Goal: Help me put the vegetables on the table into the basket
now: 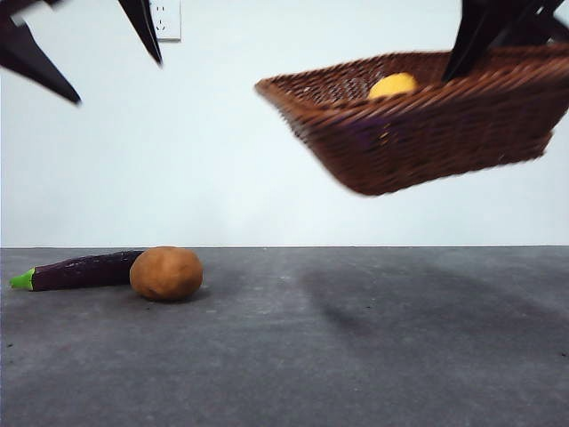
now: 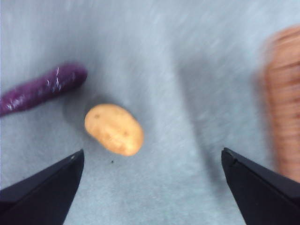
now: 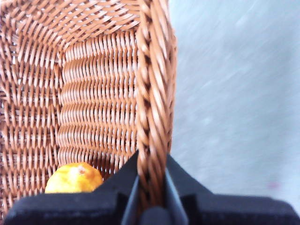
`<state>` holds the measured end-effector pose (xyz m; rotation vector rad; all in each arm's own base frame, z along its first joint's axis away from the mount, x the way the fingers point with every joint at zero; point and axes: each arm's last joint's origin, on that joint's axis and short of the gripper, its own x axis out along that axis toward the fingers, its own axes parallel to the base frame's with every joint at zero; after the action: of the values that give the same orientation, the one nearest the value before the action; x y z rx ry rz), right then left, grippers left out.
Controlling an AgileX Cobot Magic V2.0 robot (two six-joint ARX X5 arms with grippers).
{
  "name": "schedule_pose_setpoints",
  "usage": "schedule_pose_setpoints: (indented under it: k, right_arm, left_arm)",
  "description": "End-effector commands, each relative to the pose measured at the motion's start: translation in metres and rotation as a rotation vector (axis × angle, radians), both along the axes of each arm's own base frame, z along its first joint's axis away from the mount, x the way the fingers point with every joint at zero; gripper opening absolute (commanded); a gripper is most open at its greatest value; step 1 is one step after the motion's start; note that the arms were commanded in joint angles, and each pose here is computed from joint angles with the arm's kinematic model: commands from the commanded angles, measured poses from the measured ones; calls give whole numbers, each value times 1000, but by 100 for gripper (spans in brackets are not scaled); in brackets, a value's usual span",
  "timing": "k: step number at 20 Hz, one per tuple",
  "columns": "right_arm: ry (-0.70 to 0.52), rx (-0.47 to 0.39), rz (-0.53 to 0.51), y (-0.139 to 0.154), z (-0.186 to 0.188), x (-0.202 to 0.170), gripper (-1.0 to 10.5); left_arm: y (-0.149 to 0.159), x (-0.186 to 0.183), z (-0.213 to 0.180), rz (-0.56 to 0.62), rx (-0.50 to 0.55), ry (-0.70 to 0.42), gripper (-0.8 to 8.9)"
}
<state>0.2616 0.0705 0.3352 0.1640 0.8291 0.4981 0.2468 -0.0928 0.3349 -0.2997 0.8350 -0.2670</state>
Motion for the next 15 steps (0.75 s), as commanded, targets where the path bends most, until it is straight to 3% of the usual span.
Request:
schedule_pose_setpoints:
  k: [1, 7, 15]
  right_arm:
    - [-57, -23, 27, -8, 20, -4, -12]
    - [-47, -53, 23, -17, 29, -8, -12]
    - [-60, -62, 36, -17, 29, -8, -12]
  left_arm:
    - [-10, 29, -19, 3, 22, 88, 490]
    - [-23, 96, -56, 71, 105, 368, 490]
    - [-29, 128, -97, 118, 104, 490, 491]
